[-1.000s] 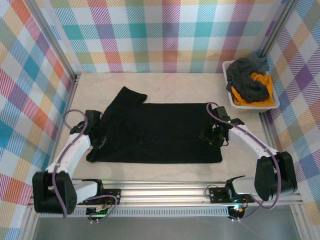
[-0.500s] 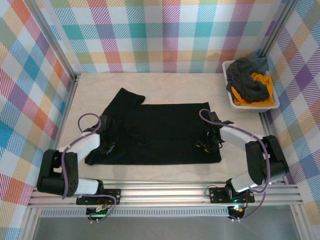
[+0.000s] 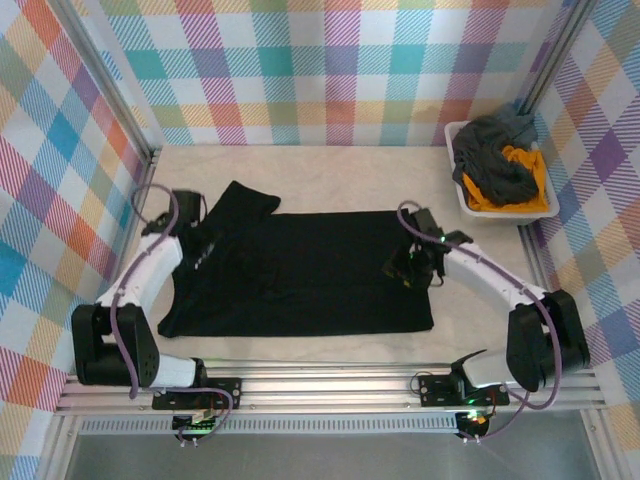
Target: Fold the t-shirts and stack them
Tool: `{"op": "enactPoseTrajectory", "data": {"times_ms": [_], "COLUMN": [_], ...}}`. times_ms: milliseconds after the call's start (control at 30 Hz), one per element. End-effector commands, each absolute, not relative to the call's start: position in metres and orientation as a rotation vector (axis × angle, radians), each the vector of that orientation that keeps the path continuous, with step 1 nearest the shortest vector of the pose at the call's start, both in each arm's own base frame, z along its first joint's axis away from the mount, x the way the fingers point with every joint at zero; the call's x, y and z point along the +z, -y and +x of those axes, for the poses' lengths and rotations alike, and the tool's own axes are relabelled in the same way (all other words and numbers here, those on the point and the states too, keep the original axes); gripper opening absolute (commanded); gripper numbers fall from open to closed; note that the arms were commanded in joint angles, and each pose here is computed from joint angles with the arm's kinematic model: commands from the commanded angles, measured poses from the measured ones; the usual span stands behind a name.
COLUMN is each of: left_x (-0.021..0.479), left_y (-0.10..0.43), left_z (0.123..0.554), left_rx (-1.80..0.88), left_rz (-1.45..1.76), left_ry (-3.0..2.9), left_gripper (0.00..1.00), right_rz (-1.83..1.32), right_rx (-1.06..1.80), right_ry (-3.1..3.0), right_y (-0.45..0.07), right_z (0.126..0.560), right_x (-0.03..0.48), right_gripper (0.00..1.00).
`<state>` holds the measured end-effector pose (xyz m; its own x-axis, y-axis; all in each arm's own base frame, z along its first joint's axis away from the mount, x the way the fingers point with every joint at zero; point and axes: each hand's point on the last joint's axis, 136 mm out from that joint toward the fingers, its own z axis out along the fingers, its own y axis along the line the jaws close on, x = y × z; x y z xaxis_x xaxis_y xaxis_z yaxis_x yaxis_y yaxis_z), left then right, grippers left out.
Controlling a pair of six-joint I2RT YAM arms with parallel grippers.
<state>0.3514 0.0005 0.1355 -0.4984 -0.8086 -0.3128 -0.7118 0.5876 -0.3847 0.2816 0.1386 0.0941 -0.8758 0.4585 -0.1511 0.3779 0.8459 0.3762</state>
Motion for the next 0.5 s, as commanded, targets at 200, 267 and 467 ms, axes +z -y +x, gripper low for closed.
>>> {"op": "enactPoseTrajectory", "data": {"times_ms": [200,267,467], "left_x": [0.146,0.135,0.114], "left_y": [-0.001,-0.003,-0.001], "left_z": [0.477,0.5,0.56], "left_rx": [-0.232,-0.234,-0.274], "left_rz": [-1.024,-1.021,-0.909], "left_ry": [-2.458,-2.455,-2.398], "left_gripper": [0.62,0.62,0.65], "right_rz": [0.536,0.522,0.489], "right_rx": [0.337,0.299,0.264], "right_ry": [-2.673,-2.676,-2.706], "right_y": [-0.1,-0.089,-0.071], "right_z": [0.435,0.459,0.501], "right_x": [0.118,0.109,0.077], "right_gripper": [0.49,0.5,0.5]}}
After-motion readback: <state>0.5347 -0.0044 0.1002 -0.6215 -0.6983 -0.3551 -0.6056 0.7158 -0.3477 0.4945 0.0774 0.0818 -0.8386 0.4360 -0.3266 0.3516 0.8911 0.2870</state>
